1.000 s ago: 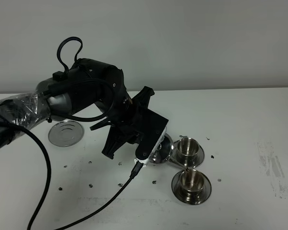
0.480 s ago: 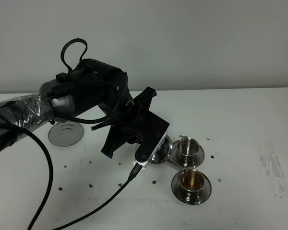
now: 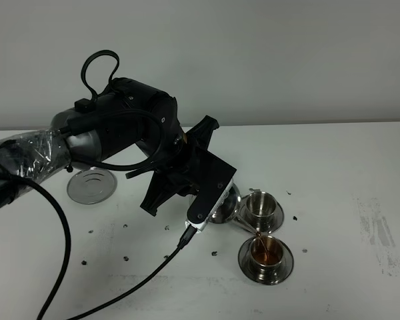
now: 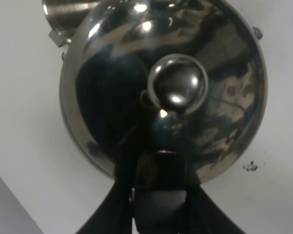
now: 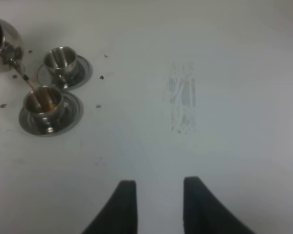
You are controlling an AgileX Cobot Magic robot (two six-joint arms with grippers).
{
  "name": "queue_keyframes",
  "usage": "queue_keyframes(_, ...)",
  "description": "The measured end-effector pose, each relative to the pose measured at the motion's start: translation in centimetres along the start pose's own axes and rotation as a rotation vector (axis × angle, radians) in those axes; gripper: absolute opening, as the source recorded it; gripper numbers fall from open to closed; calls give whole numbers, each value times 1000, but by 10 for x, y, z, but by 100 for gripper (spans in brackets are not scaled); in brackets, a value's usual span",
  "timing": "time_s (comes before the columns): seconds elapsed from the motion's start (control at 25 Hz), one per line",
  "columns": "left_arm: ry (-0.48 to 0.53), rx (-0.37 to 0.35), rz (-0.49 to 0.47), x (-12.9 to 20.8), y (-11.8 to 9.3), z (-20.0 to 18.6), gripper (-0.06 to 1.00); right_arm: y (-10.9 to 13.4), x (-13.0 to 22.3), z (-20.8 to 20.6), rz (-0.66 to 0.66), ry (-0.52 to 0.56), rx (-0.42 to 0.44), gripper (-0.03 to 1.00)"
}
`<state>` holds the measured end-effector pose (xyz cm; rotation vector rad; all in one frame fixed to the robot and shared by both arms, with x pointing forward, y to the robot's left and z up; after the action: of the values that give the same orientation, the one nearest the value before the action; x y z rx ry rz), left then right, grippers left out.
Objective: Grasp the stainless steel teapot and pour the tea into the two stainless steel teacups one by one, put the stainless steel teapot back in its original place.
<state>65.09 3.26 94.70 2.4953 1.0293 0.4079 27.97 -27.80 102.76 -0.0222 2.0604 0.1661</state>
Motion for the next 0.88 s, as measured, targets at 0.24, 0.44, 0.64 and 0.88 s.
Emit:
queue_keyframes(0.24, 4, 0, 4, 1, 0, 0, 24, 0, 0, 0, 0, 0, 0, 22)
queue_keyframes(0.44, 4, -1, 4, 1, 0, 0, 24, 0, 0, 0, 0, 0, 0, 22)
queue_keyframes(0.64, 7, -5, 6, 1, 1, 0, 24, 0, 0, 0, 0, 0, 0, 22)
queue_keyframes(0.88, 7, -6, 6, 1, 1, 0, 24, 0, 0, 0, 0, 0, 0, 22)
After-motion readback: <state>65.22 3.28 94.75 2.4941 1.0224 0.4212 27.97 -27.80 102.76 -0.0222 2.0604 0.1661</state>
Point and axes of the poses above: a point on each arm's last joint axis where the gripper is mounted, z pointing out along that axis toward the gripper, y along the wrist's bending axis when the last joint is at zero, x = y × z, the point moved 6 cm from there along z, pointing out along that axis toward the gripper, and after that the axes turned 6 degrees about z, right-handed, at the moved point
